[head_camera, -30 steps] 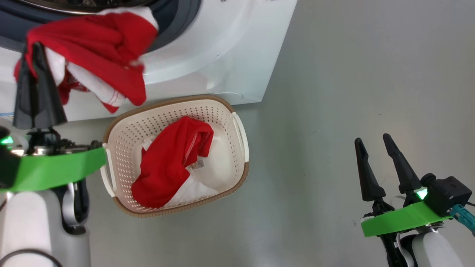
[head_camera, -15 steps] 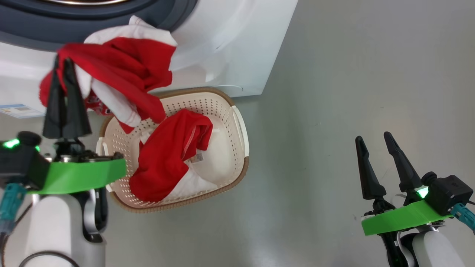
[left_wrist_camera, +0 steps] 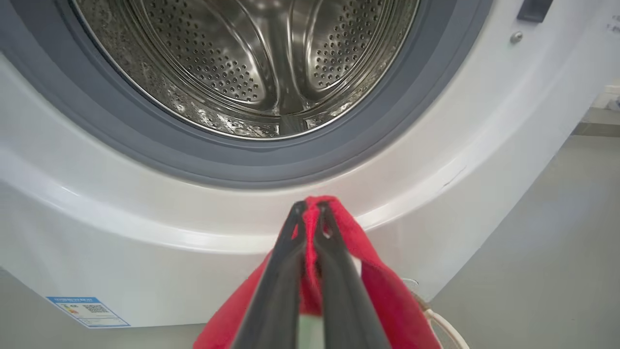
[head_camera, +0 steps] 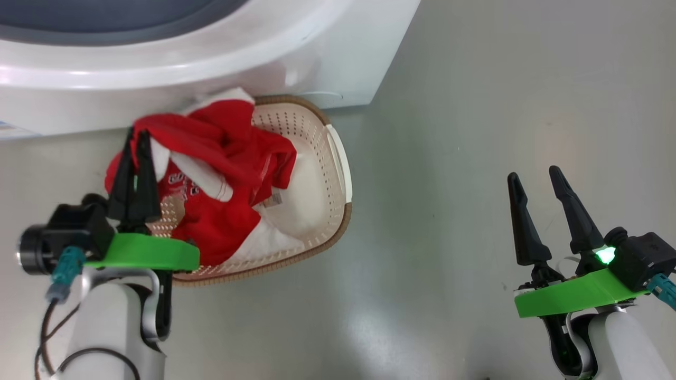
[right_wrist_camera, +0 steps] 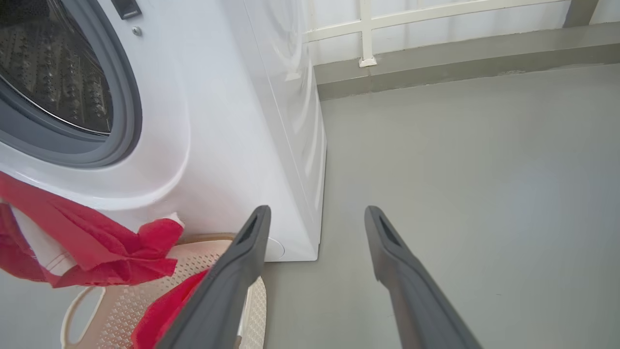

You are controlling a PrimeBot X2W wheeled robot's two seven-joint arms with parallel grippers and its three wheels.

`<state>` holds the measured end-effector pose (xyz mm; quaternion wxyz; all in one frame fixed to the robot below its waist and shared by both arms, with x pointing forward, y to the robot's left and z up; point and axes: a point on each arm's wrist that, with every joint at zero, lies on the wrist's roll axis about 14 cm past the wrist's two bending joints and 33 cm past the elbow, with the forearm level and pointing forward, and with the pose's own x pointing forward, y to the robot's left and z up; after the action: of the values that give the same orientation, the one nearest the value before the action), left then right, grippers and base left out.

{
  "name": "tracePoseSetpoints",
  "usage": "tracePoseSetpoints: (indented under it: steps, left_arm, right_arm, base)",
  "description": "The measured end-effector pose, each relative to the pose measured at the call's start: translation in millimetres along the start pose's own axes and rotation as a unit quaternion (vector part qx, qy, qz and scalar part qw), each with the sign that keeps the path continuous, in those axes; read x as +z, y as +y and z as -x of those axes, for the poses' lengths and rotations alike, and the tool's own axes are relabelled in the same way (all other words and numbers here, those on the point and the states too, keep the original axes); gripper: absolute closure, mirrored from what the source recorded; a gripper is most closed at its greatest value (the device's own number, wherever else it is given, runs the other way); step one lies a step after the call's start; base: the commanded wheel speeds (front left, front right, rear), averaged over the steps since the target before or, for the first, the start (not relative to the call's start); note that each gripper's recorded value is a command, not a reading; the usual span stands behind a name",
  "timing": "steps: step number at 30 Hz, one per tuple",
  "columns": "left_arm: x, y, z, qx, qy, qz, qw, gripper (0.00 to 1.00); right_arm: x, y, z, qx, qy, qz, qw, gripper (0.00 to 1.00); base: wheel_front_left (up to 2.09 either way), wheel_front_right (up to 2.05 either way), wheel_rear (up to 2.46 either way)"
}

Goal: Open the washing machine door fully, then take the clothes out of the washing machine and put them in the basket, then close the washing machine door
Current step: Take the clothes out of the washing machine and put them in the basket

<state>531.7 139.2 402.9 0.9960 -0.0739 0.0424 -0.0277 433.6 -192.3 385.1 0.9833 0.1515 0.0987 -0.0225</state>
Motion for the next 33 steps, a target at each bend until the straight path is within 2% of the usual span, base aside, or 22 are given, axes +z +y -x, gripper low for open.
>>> tracePoseSetpoints:
  steps: [6,15,33]
  left_arm:
    - [-56.6,-1.3,-0.1,-0.011,0.078,0.008,0.997,1.00]
    - [-132.9,-7.4,-0.6,-0.032,0.181,0.005,0.983,1.00]
    - [-221.4,-17.2,-13.6,-0.067,0.282,-0.004,0.957,1.00]
  right_arm:
    - [-9.6,-2.3,-11.0,-0.001,0.009,0.001,1.000,0.00]
    - [-31.7,-5.6,-21.9,-0.002,0.032,-0.002,0.999,0.00]
    - [-73.2,-19.6,-41.4,-0.013,0.069,-0.001,0.997,0.00]
  base:
    - [0.00,0.00,0.00]
    - [0.00,0.00,0.00]
    - [0.00,0.00,0.00]
